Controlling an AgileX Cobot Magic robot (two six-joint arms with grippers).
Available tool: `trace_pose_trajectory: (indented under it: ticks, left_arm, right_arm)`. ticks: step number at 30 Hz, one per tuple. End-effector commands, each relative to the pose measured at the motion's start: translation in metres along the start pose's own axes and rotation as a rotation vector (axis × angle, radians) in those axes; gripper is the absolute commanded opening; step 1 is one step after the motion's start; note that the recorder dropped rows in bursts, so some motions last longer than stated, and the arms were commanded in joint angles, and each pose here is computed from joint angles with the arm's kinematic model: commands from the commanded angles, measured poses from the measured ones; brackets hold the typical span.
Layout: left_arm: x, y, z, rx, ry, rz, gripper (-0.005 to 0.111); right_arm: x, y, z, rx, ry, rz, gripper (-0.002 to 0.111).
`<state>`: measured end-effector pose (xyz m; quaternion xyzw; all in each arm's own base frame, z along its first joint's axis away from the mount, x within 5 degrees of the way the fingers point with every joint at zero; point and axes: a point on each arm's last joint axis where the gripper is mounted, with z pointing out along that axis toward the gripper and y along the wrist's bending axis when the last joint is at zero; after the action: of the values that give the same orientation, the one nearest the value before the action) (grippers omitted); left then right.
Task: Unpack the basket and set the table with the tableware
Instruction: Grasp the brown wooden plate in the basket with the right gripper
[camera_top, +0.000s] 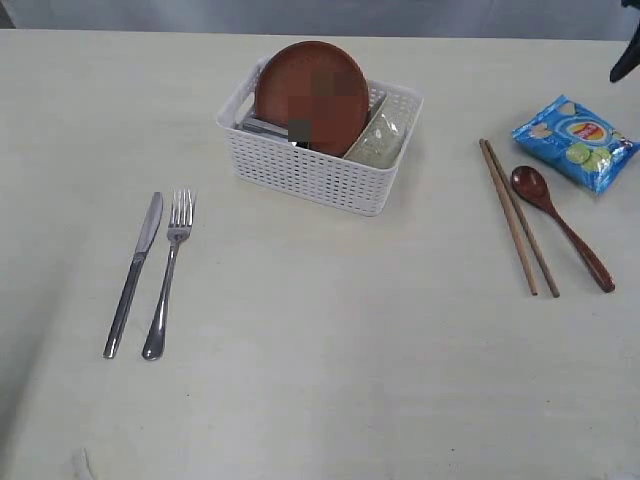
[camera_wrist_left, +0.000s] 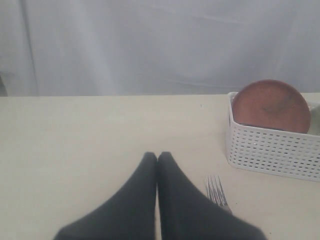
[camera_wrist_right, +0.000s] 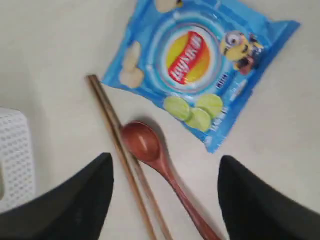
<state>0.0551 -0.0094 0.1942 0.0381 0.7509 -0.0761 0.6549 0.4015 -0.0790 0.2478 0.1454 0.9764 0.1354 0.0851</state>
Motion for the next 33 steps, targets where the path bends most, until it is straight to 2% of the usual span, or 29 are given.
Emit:
trace_pose_trajectory:
  ticks: [1, 5, 10, 12, 17, 19, 23, 33]
  left_arm:
    - [0.0, 0.0, 0.0, 0.002, -0.007, -0.003, 0.0]
    - [0.0, 0.0, 0.0, 0.002, -0.007, -0.003, 0.0]
    - [0.0, 0.0, 0.0, 0.002, -0.007, -0.003, 0.0]
    - [0.0, 0.0, 0.0, 0.002, -0.007, -0.003, 0.0]
    - [0.0, 0.0, 0.0, 0.002, -0.007, -0.003, 0.0]
    - [0.0, 0.0, 0.0, 0.002, -0.007, -0.003, 0.0]
    - [0.0, 0.0, 0.0, 0.002, -0.007, -0.003, 0.0]
    - [0.0, 0.0, 0.0, 0.002, -0.007, -0.003, 0.0]
  right_arm:
    - [-0.006, 0.031, -0.032, -0.239, -0.115, -0.087, 0.057]
    - [-0.003, 0.081, -0.045, -0.429, -0.177, -0.259, 0.057]
    - [0.019, 0.152, -0.037, -0.472, -0.154, -0.519, 0.057]
    - [0.029, 0.181, -0.029, -0.449, -0.185, -0.592, 0.057]
    - [0.048, 0.234, 0.001, -0.238, -0.306, -0.836, 0.057]
    - [0.054, 0.247, 0.015, -0.171, -0.308, -0.906, 0.057]
    - [0.059, 0.27, 0.047, -0.162, -0.265, -0.952, 0.057]
    - [0.036, 0.284, 0.094, -0.155, -0.207, -0.928, 0.057]
